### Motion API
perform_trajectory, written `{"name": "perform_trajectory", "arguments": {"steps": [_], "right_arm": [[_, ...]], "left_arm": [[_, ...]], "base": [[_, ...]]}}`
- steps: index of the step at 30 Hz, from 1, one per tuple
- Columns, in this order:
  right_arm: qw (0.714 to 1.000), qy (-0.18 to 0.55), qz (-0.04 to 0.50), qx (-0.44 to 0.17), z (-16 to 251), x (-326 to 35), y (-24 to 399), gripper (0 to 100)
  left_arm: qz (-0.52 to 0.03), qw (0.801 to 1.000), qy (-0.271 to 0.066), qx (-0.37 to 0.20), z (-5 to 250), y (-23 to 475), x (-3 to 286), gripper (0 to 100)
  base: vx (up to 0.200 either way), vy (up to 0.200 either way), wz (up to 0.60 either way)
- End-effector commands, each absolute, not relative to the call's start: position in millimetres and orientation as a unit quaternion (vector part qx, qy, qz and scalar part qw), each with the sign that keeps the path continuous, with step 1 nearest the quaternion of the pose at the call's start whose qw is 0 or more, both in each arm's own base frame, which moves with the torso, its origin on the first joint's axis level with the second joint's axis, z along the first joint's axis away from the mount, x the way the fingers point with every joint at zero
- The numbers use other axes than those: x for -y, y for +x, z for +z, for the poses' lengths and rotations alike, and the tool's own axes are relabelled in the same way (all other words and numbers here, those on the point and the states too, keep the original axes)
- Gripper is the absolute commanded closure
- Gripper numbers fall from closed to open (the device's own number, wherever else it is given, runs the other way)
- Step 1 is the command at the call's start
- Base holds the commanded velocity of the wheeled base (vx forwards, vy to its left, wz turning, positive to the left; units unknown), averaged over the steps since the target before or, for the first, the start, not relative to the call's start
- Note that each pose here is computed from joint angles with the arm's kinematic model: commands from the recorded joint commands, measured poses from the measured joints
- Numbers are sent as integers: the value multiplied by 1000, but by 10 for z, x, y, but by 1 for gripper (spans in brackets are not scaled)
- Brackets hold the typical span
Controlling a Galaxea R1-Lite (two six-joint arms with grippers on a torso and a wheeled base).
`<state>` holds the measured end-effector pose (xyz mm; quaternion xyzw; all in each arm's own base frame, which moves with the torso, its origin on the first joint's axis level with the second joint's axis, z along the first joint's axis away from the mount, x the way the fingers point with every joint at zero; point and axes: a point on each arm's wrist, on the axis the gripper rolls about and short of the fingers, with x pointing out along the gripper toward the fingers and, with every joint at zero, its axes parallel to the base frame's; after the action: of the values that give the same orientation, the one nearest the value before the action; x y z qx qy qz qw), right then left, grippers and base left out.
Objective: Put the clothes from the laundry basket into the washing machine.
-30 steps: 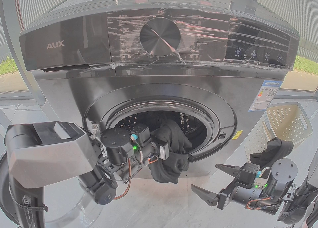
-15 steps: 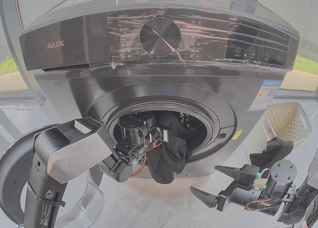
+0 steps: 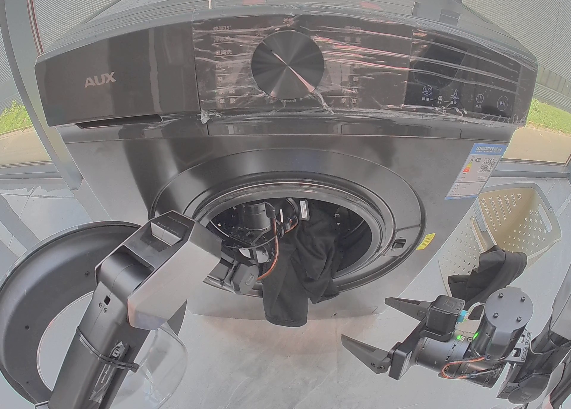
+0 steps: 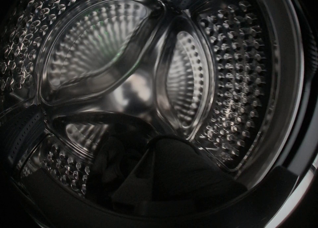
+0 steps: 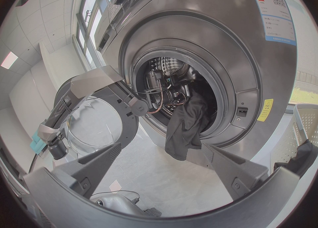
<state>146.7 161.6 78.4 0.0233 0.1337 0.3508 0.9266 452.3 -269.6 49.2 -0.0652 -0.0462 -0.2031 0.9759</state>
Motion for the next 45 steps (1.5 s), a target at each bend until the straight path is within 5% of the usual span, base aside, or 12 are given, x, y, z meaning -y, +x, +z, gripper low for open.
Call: {"name": "perform_trajectory", "arguments": {"steps": [1, 7, 8, 18, 26, 32, 45], "right_arm": [[926, 23, 352, -134, 780, -1621, 1464, 0], [926, 22, 352, -135, 778, -1621, 1459, 0], [926, 22, 352, -135, 778, -1621, 1459, 0], [926, 23, 352, -134, 784, -1613, 1453, 0], [926, 22, 353, -134, 787, -1615, 1449, 0], [924, 22, 357, -135, 784, -1627, 1438, 0], [921, 20, 364, -137, 775, -1652, 1407, 0]], "left_arm": [[-167, 982, -68, 50, 387, 4737, 2627, 100], [-165, 983, -65, 43, 378, 4722, 2609, 100], [-165, 983, -65, 43, 378, 4722, 2609, 0], [-179, 982, -39, -49, 485, 4318, 2559, 0], [-245, 964, -21, -100, 666, 3842, 2619, 0], [-277, 949, -3, -148, 443, 3681, 2616, 0], [-274, 948, 6, -159, 42, 3894, 2715, 0]], "base": [[0, 0, 0], [0, 0, 0], [0, 0, 0], [0, 0, 0], [0, 0, 0], [0, 0, 0], [0, 0, 0]]}}
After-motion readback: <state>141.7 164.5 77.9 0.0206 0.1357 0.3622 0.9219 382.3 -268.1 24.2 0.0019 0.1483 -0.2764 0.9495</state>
